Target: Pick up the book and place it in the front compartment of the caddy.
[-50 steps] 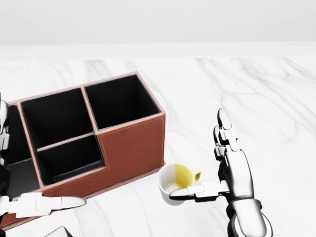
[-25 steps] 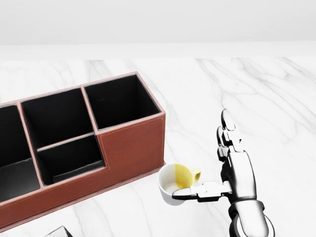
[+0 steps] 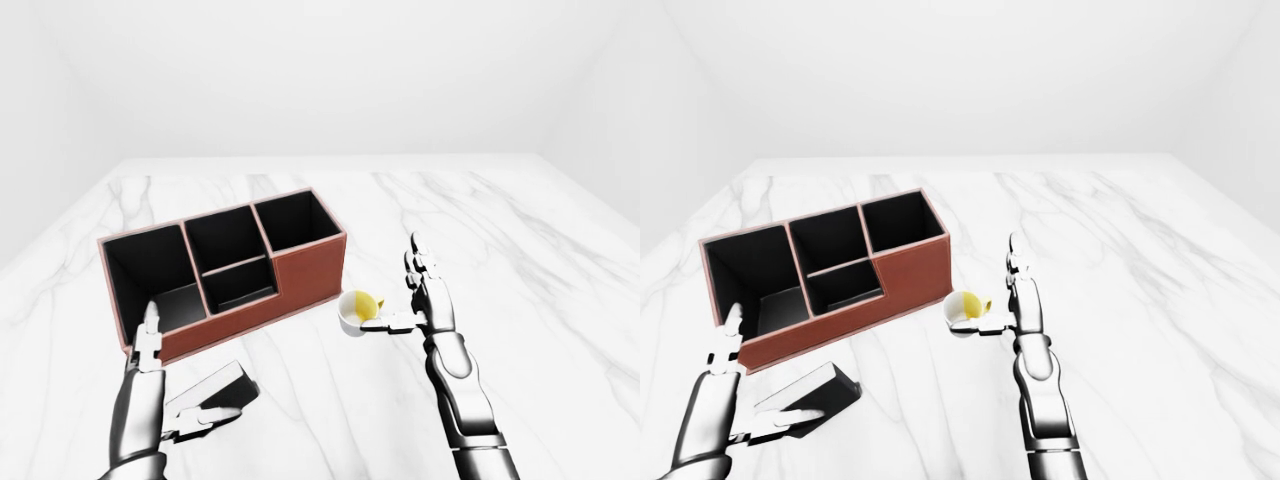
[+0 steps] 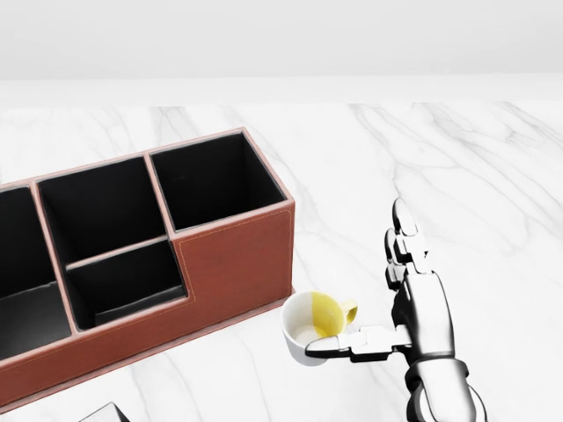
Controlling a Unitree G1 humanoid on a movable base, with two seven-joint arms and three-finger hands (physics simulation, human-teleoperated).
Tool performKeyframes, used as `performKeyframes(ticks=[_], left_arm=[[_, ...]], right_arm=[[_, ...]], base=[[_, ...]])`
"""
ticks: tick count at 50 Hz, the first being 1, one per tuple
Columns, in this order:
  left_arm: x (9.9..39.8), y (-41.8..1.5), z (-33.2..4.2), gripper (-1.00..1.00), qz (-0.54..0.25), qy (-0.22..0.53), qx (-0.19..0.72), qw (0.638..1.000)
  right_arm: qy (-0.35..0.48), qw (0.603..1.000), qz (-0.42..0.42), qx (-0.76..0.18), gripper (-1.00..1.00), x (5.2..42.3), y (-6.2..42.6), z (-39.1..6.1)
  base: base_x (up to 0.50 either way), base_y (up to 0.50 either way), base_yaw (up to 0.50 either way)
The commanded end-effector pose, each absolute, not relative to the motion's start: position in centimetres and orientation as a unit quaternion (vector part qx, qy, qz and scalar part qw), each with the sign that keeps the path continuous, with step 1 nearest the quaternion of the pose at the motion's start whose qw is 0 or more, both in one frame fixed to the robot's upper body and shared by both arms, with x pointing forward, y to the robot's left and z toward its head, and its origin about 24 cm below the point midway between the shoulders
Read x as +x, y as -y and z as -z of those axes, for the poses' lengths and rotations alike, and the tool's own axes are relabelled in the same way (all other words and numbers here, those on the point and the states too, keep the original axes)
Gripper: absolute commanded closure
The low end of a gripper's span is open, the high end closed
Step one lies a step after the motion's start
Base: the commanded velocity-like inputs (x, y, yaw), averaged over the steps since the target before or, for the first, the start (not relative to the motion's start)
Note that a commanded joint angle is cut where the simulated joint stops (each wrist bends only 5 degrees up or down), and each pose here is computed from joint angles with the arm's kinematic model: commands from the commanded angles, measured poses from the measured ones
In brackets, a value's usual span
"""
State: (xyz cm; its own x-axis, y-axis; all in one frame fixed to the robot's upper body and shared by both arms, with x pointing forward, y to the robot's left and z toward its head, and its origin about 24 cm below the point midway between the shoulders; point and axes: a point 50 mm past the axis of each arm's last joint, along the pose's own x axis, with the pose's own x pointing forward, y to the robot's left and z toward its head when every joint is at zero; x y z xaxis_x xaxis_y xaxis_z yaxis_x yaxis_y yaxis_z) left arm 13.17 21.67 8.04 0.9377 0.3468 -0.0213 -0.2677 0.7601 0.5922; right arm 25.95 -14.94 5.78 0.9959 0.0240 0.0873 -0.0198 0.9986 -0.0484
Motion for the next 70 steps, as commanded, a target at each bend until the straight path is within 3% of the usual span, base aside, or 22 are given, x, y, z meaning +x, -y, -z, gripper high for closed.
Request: performKeyframes(ticks=[1,17,42,66,67,70], left_arm=[[12.8,-21.1,-6.3,-1.00,-0.156,-0.090,0.351,0.919],[14.4,-21.0,-3.5,-1.00,-0.142,-0.120,0.395,0.900],[14.1,-21.1,-0.8,-1.00,-0.130,-0.148,0.437,0.878],[13.0,-20.3,-1.1,-1.00,-0.111,-0.164,0.454,0.869],[13.0,-20.2,-1.1,-0.94,-0.109,-0.165,0.455,0.869],[12.9,-20.2,-1.0,-0.31,-0.105,-0.166,0.457,0.867]], right_arm=[[0.041,0.999,-0.010,-0.023,-1.00,25.9,15.0,-5.6],[0.041,0.999,-0.010,-0.021,-1.00,26.3,15.1,-5.3],[0.041,0.999,-0.009,-0.020,-1.00,26.2,15.1,-5.5],[0.041,0.999,-0.007,-0.017,-1.00,26.2,15.0,-5.4],[0.041,0.999,-0.007,-0.017,-1.00,26.2,15.0,-5.4],[0.041,0.999,-0.007,-0.016,-1.00,26.2,15.0,-5.4]], base=[[0.00,0.00,0.00],[0.00,0.00,0.00],[0.00,0.00,0.00],[0.00,0.00,0.00],[0.00,0.00,0.00],[0.00,0.00,0.00]])
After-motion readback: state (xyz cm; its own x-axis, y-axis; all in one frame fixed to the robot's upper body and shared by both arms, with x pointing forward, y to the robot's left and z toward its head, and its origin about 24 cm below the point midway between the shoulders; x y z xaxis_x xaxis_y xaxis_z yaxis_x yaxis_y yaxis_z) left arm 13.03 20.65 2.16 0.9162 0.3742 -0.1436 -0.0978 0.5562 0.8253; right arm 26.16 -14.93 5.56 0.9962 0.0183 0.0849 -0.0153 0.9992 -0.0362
